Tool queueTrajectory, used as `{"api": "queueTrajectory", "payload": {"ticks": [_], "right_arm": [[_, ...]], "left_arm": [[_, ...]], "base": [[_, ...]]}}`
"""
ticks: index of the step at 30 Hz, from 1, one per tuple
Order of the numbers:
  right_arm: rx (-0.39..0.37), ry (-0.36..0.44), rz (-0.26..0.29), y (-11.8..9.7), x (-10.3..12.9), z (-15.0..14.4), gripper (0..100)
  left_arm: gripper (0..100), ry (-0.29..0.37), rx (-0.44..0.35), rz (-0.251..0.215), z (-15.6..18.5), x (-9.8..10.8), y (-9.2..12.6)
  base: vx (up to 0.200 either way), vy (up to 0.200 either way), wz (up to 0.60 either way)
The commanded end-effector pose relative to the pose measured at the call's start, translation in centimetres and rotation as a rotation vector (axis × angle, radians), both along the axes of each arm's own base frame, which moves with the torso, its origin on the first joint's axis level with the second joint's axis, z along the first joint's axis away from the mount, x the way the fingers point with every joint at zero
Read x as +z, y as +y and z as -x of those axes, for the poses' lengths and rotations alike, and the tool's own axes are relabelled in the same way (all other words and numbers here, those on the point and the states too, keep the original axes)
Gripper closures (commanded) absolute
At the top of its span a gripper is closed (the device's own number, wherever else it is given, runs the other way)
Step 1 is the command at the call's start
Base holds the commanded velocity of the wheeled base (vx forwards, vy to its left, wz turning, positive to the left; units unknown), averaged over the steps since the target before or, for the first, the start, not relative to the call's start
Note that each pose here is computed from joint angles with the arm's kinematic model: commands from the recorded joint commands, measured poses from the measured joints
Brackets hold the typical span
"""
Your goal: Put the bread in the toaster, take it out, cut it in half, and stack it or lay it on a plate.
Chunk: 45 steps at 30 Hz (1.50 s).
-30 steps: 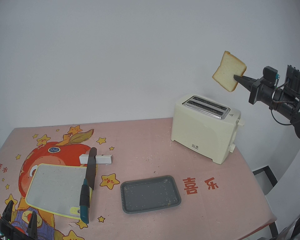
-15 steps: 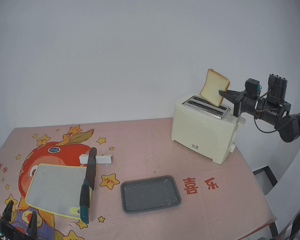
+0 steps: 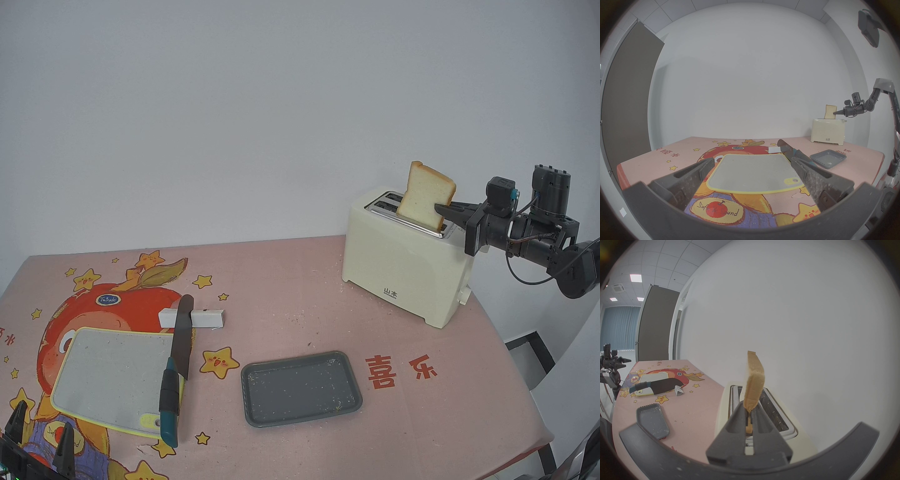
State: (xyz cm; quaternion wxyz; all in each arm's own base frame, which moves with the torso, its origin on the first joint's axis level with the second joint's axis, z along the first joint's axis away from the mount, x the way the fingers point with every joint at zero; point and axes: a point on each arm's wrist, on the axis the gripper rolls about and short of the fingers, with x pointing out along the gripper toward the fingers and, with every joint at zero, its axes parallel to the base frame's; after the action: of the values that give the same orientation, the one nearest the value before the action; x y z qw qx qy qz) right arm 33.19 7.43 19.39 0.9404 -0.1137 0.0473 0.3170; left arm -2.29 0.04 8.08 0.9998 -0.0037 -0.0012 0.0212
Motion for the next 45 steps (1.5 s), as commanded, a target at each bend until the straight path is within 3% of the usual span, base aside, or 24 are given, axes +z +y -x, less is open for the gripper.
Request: {"api": "queueTrajectory", "payload": {"ticks": [1, 36, 37, 45], "right_arm": [[0.000, -0.002, 0.000, -0.07, 0.13, 0.25, 100], [0.015, -0.010, 0.036, 0.17, -0.37, 0.40, 100], [0.013, -0.010, 0.037, 0.11, -0.41, 0.40, 0], [0.014, -0.008, 0.033, 0.04, -0.37, 0.53, 0]], "left_arm": [[0, 0.010, 0.002, 0.000, -0.08, -0.50, 0.00], [0, 0.012, 0.002, 0.000, -0.08, -0.51, 0.00], [0, 0.010, 0.002, 0.000, -0.08, -0.50, 0.00], [0, 0.010, 0.002, 0.000, -0.08, -0.50, 0.00]], "base": [[0.000, 0.000, 0.00], [0.000, 0.000, 0.00], [0.000, 0.000, 0.00], [0.000, 0.000, 0.00]]}}
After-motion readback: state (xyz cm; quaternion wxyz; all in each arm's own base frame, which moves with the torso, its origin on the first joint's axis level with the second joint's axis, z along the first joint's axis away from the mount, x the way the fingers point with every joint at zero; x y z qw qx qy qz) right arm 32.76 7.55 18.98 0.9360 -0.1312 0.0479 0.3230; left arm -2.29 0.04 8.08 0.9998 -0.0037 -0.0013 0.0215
